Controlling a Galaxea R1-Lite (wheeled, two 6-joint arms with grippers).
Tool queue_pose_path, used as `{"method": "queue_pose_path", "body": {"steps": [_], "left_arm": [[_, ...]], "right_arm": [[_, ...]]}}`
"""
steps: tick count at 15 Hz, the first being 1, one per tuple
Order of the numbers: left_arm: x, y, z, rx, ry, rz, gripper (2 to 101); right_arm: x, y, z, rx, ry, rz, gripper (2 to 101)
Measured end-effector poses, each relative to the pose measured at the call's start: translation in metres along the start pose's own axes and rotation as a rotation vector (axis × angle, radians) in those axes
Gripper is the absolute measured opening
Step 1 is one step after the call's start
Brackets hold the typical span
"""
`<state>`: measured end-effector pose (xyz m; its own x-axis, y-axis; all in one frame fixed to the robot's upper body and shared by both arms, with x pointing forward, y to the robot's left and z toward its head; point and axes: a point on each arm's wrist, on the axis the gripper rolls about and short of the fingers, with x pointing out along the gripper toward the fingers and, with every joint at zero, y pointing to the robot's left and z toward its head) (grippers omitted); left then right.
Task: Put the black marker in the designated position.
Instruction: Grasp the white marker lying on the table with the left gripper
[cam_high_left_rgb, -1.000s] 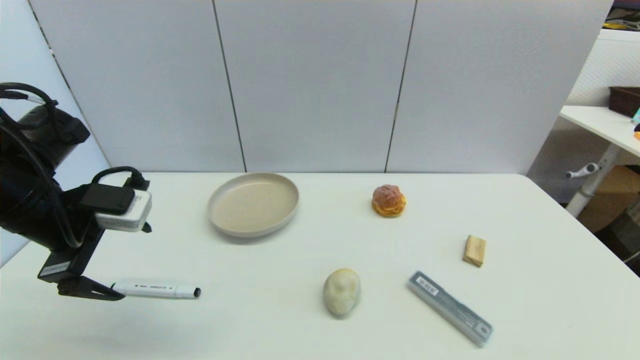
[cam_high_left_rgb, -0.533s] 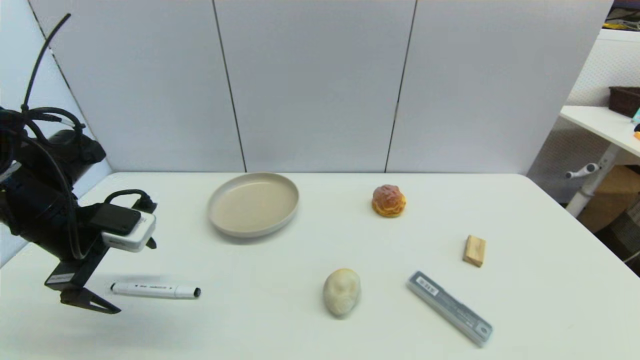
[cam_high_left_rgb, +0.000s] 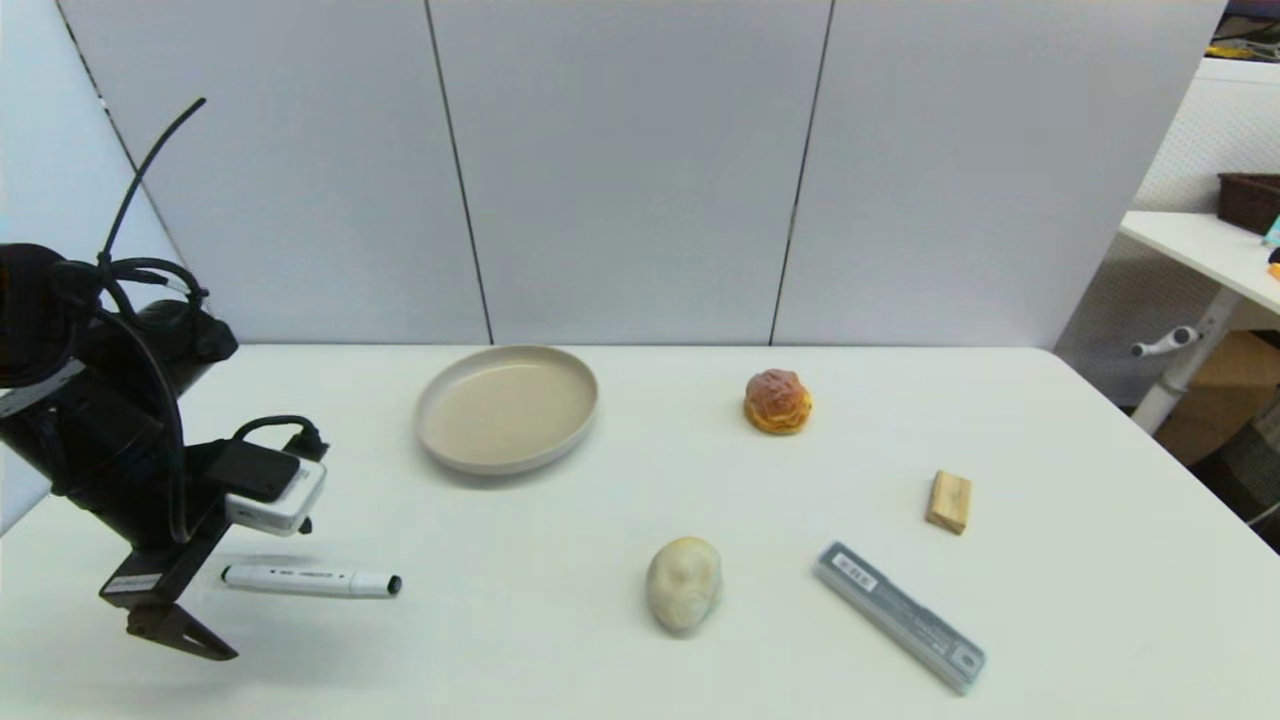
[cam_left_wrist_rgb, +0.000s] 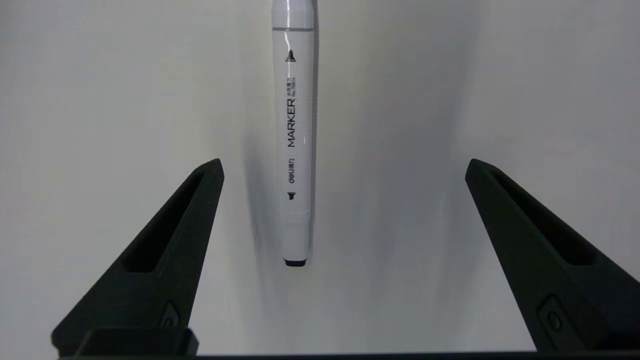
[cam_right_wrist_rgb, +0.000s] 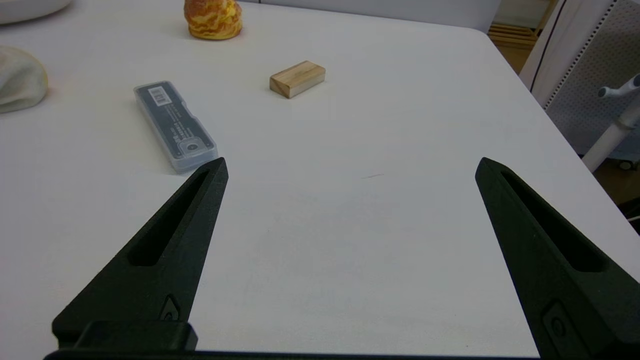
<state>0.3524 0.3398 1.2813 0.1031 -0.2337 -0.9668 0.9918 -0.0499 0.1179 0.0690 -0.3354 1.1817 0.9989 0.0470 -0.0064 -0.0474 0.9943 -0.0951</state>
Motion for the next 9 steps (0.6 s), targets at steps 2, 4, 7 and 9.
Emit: {"method": "queue_pose_path", "body": {"steps": [2,4,7,9], "left_arm": [[0.0017,0.0010,-0.0006,-0.003,0.001,-0.005,97.9],[0.0040,0.0020,-0.0014,-0.005,0.002,-0.011,97.9],[0.0082,0.0030,-0.0025,-0.011,0.024,-0.028,97.9],[0.0101,0.0039,-0.0030,-0.010,0.038,-0.028,97.9]], "right_arm": [[0.0000,0.0000,0.0000,0.000,0.000,0.000,98.0],[0.0000,0.0000,0.0000,0.000,0.000,0.000,98.0],[0.0000,0.0000,0.0000,0.000,0.000,0.000,98.0],[0.0000,0.0000,0.0000,-0.001,0.000,-0.001,98.0]]}}
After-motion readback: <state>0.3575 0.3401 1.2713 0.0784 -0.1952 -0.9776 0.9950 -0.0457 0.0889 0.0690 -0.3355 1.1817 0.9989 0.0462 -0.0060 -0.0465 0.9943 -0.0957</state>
